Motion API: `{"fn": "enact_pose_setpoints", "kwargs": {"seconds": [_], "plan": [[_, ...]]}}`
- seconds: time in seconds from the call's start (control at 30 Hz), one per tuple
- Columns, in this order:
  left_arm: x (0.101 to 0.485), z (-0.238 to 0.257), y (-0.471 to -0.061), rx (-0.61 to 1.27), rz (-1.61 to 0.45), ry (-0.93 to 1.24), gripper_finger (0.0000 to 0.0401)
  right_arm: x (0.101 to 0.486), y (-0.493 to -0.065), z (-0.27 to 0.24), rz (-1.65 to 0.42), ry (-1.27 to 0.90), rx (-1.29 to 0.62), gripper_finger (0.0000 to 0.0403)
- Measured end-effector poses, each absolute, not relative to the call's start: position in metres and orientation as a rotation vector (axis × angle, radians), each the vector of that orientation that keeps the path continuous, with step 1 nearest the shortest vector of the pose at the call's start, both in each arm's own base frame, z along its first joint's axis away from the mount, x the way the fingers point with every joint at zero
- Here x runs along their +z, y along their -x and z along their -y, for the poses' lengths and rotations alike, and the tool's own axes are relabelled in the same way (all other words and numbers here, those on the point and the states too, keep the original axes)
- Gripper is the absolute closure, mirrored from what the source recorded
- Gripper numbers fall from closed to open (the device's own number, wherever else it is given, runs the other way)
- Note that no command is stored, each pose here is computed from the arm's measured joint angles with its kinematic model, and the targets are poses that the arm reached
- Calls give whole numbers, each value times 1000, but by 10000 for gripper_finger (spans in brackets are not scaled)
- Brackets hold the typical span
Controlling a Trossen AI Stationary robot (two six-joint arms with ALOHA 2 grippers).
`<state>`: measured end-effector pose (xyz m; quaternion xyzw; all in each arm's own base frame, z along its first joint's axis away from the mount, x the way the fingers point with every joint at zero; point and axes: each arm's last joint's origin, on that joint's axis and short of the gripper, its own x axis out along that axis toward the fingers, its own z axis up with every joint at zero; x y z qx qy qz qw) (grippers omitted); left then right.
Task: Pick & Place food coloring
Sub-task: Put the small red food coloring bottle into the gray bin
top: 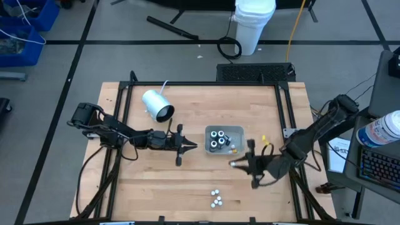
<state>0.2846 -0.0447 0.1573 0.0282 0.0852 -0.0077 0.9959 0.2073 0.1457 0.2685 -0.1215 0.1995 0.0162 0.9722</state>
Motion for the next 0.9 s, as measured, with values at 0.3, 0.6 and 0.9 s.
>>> {"fn": "enact_pose_setpoints", "kwargs": {"seconds": [0.3, 0.6, 0.9], "plan": [[157, 45, -284, -16, -176, -44, 366, 245, -225, -123, -466, 181, -348, 348], [157, 45, -284, -15, -176, -23, 366, 202, -235, -123, -498, 112, -575, 348], [157, 45, -284, -16, -174, -20, 366, 167, -230, -104, -458, -1, -710, 347]]}}
